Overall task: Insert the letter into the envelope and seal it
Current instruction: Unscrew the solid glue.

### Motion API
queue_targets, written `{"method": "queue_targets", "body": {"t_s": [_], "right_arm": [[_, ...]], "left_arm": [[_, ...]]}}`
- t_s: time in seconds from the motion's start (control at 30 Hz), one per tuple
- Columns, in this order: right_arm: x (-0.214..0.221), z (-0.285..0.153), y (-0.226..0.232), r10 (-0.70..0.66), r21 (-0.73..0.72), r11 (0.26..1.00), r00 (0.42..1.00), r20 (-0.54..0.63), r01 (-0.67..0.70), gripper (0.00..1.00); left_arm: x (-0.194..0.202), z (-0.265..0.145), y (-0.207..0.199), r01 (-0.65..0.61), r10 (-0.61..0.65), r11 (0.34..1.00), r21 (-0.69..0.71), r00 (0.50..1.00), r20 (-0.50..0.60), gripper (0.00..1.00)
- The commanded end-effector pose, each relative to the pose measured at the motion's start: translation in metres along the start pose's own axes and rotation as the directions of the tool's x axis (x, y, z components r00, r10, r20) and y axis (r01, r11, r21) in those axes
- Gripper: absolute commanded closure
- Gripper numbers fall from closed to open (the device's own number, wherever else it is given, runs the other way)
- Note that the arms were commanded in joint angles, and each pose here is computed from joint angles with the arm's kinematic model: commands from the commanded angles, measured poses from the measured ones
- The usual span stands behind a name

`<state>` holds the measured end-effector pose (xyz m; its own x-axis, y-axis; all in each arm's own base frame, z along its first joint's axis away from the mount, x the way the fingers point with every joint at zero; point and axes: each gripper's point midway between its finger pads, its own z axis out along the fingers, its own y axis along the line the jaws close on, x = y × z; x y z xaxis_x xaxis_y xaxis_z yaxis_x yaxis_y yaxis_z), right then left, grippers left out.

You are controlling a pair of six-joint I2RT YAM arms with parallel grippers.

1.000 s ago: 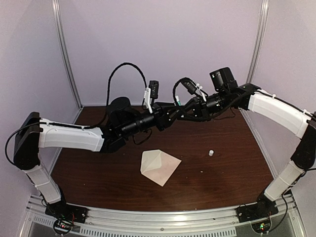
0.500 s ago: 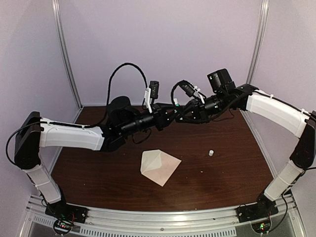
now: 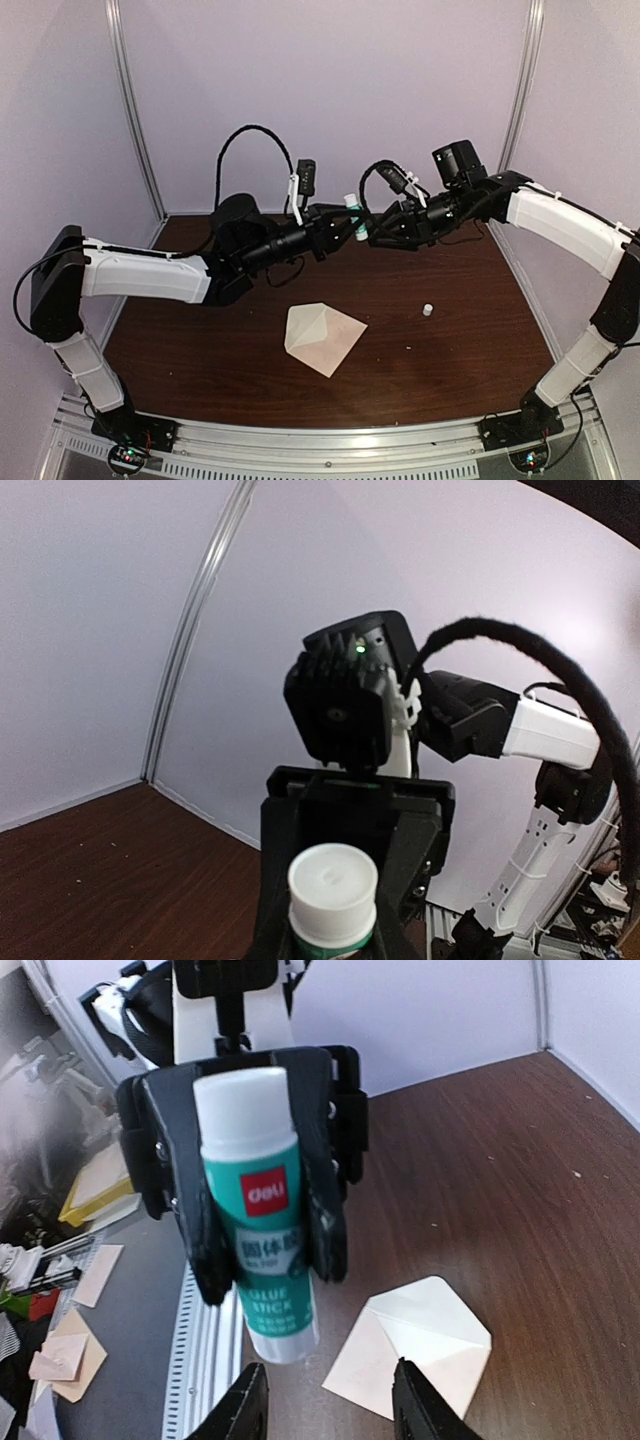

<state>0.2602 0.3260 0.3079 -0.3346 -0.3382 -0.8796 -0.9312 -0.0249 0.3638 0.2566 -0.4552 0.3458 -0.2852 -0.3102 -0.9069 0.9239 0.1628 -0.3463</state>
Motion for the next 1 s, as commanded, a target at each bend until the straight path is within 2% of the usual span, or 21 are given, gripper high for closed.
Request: {"method": "queue_targets", "body": {"t_s": [0.0, 0.2, 0.43, 0.6, 0.73, 0.97], "right_arm": [[-0.004, -0.022, -0.042, -0.042, 0.396, 0.916, 0.998, -0.053, 0.060, 0.55], [-0.006, -0.005, -0.050, -0.060, 0.531, 0.837, 0.987, -0.148, 0.131, 0.52], [-0.025, 0.011, -0.060, -0.065, 0.606, 0.778, 0.980, -0.187, 0.167, 0.51], [-0.044, 0.013, -0.056, -0.097, 0.601, 0.780, 0.983, -0.158, 0.174, 0.51], [-0.046, 0.015, -0.052, -0.111, 0.592, 0.784, 0.981, -0.159, 0.185, 0.58], [-0.041, 0.032, -0.031, -0.158, 0.487, 0.842, 0.970, -0.187, 0.231, 0.58]], "left_arm": [[-0.038, -0.014, 0.012, 0.009, 0.010, 0.994, -0.113, 0.986, 0.166, 1.00], [-0.049, -0.028, 0.035, 0.102, -0.022, 0.965, -0.243, 0.950, 0.312, 1.00], [-0.050, -0.029, 0.040, 0.184, -0.089, 0.952, -0.245, 0.931, 0.355, 1.00], [-0.048, -0.030, 0.039, 0.199, -0.108, 0.952, -0.234, 0.929, 0.353, 1.00], [-0.047, -0.029, 0.038, 0.199, -0.111, 0.953, -0.228, 0.931, 0.348, 1.00], [-0.045, -0.030, 0.041, 0.202, -0.111, 0.950, -0.237, 0.931, 0.349, 1.00]]}}
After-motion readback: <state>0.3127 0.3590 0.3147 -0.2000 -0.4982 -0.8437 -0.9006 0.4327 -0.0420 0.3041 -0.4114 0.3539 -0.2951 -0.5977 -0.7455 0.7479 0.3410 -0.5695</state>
